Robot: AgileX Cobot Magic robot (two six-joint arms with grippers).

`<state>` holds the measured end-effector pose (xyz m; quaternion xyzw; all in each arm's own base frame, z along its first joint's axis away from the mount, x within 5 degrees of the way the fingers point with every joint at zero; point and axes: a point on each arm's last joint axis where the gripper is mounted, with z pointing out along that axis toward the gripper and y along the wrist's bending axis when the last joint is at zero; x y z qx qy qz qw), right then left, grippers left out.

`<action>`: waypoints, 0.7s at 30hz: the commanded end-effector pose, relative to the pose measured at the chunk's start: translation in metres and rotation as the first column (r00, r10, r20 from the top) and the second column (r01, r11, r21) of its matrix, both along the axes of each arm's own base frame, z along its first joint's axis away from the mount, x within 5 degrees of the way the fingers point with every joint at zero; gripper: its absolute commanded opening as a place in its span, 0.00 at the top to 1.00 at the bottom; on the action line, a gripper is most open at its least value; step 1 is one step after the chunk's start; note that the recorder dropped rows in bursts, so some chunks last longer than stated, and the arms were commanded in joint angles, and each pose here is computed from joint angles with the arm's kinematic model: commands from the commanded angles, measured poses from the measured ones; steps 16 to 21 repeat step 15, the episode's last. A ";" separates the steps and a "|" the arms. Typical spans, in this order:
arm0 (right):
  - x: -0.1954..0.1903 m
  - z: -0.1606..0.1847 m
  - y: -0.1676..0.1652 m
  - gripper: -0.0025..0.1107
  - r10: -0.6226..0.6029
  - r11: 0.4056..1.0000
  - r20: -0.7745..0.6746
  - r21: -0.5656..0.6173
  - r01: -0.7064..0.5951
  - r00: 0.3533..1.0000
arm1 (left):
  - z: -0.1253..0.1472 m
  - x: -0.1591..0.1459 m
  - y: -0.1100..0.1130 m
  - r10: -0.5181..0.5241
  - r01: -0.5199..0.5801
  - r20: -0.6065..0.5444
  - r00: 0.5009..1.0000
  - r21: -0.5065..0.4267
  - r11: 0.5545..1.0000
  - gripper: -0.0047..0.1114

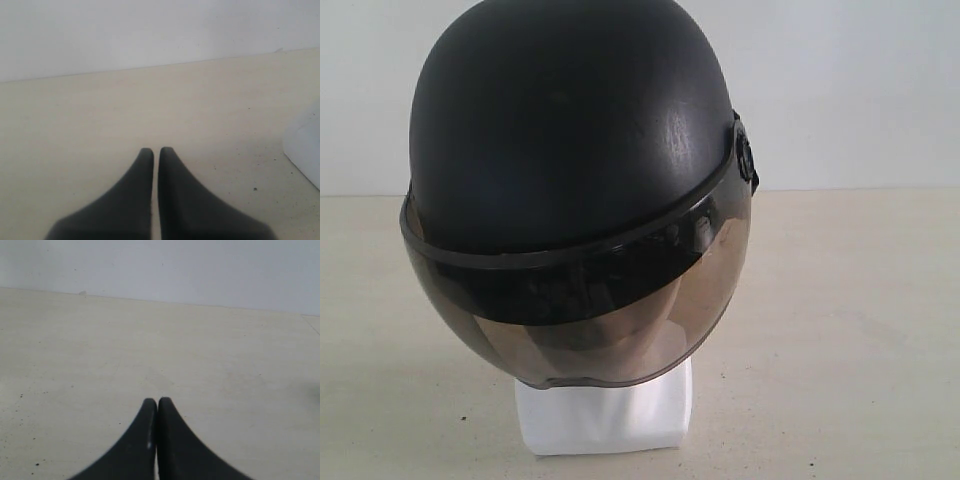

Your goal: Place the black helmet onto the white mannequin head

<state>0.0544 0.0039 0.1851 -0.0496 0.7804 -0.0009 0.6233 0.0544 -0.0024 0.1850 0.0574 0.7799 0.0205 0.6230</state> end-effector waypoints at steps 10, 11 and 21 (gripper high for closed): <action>0.000 0.001 -0.001 0.98 -0.009 1.000 0.009 -0.003 0.009 1.000 | 0.000 0.000 0.000 0.003 -0.003 0.007 1.000 0.006 1.000 0.92; 0.000 0.001 -0.001 0.98 -0.009 1.000 0.009 -0.003 0.009 1.000 | 0.000 0.000 0.000 0.003 -0.003 0.007 1.000 0.006 1.000 0.92; 0.000 0.001 -0.001 0.98 -0.009 1.000 0.009 -0.003 0.009 1.000 | 0.000 0.000 0.000 0.003 -0.003 0.007 1.000 0.006 1.000 0.92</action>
